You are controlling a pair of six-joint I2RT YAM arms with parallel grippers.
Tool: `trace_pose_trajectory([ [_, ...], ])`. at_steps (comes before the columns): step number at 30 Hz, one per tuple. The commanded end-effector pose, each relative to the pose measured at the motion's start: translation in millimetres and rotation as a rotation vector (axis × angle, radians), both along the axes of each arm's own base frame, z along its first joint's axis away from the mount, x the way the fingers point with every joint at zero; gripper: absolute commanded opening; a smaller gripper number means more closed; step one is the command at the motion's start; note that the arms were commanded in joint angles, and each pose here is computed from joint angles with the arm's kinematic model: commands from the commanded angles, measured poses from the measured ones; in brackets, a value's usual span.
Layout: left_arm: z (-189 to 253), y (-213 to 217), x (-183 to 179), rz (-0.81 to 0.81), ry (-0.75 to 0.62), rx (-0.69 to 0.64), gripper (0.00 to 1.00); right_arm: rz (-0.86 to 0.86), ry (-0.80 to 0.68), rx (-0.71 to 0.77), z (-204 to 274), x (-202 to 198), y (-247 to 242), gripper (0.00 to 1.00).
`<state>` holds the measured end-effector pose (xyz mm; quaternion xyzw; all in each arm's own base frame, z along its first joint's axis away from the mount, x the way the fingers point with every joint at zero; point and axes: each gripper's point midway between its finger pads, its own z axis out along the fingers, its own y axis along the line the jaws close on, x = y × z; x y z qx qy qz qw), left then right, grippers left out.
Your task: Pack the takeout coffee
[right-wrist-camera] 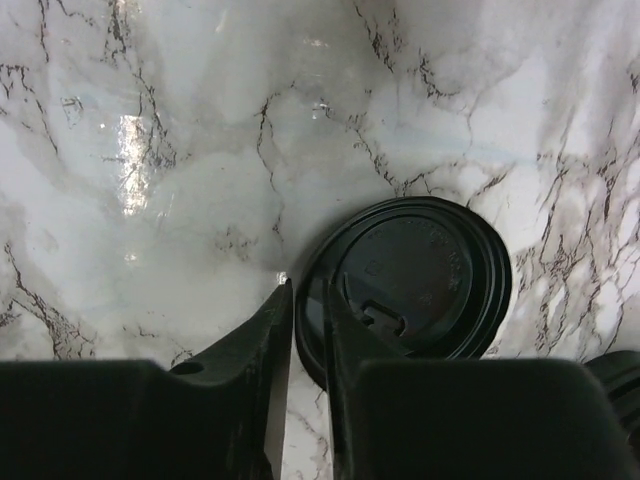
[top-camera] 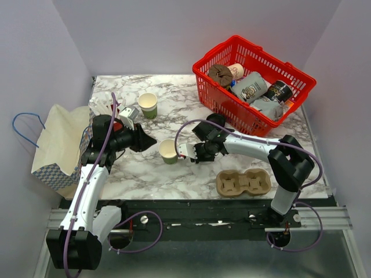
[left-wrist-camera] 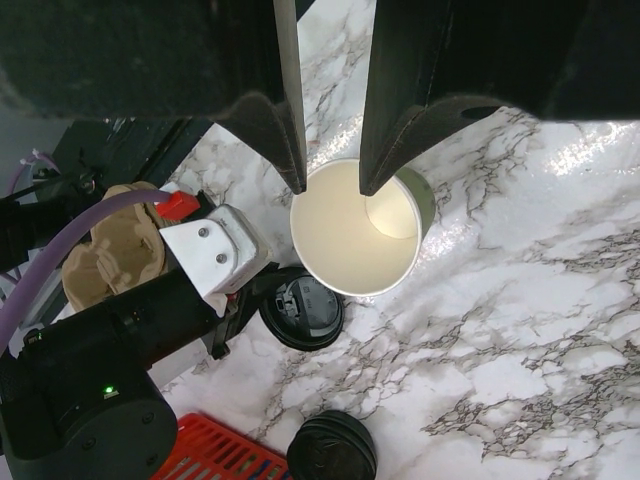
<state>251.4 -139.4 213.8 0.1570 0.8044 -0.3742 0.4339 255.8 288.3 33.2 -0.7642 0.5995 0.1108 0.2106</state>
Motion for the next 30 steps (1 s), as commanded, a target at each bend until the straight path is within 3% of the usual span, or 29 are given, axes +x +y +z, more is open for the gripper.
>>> trace_pose_trajectory([
  [1,6,3,4,0.013,-0.021,0.009,0.36,-0.017,-0.019,-0.023,-2,2,-2,0.23],
  [7,8,2,8,0.012,-0.034,0.008,0.36,-0.045,0.002,-0.057,-8,-1,-9,0.19],
  [15,13,2,10,0.011,-0.048,0.008,0.36,-0.069,-0.011,-0.056,2,0,-12,0.01],
  [19,19,3,13,0.007,-0.08,0.021,0.36,-0.107,-0.028,0.058,71,-1,-8,0.01],
  [24,16,9,20,0.019,-0.12,0.069,0.37,-0.143,0.087,0.26,152,-7,11,0.01],
  [28,14,21,28,0.083,-0.148,0.139,0.48,-0.149,0.199,0.409,200,-8,42,0.01],
  [30,17,28,32,0.11,-0.172,0.18,0.49,-0.124,0.304,0.48,218,-13,60,0.01],
])
